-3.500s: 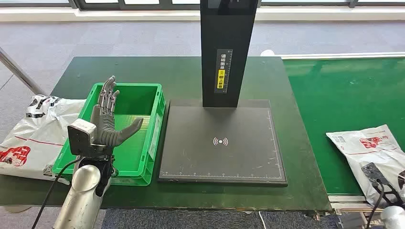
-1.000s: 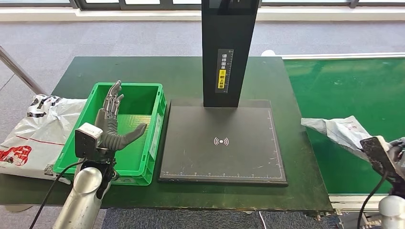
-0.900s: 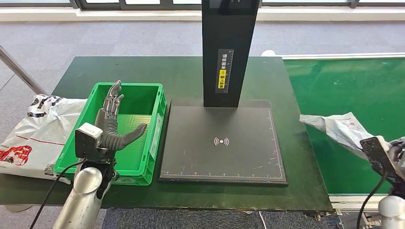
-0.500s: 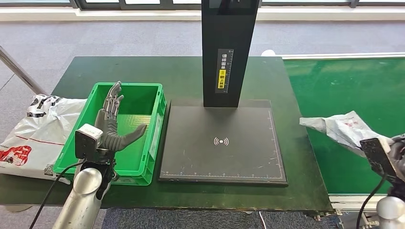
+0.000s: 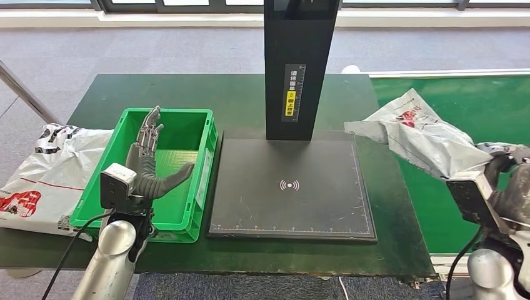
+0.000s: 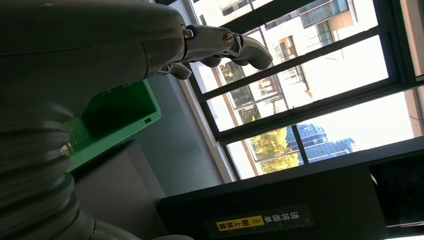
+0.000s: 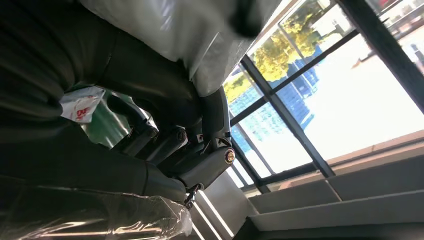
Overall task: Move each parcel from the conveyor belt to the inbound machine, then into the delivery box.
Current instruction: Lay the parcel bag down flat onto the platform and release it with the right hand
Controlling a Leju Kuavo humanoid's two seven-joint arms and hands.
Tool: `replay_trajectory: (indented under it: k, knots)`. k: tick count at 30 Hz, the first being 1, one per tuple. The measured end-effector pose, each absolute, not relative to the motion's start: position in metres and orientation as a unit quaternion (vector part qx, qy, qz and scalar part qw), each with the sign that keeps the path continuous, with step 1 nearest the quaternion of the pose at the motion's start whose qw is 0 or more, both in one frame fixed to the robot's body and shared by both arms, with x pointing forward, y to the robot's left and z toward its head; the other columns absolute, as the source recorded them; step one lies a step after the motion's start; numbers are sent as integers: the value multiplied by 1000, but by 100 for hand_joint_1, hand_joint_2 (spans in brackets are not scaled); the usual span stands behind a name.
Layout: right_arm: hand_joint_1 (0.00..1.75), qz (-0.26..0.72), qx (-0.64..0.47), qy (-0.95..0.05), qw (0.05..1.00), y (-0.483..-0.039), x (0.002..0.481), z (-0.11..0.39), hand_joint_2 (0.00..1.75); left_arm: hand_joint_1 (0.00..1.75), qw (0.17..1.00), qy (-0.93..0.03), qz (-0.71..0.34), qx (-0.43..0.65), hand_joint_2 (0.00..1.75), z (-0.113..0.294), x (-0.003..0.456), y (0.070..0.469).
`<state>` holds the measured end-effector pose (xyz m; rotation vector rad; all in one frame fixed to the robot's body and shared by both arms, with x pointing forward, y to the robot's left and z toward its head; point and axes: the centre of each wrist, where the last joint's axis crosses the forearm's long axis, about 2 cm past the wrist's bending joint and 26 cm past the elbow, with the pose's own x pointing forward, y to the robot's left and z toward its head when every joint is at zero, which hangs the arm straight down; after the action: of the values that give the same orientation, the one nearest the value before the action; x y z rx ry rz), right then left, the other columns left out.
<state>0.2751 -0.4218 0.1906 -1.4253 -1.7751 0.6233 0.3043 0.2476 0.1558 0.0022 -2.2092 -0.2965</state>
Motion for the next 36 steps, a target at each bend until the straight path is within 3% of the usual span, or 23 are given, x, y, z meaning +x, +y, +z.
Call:
replay_trajectory:
  k: [19,36]
  knots:
    - [175,322,-283,-836,344,-243,337,195,175,0,431,-895,-116,0,175,161,309,237]
    - [175,378,-197,-844,327,-178,356,204,175,0,429,-897,-108,-2,175,159,308,239]
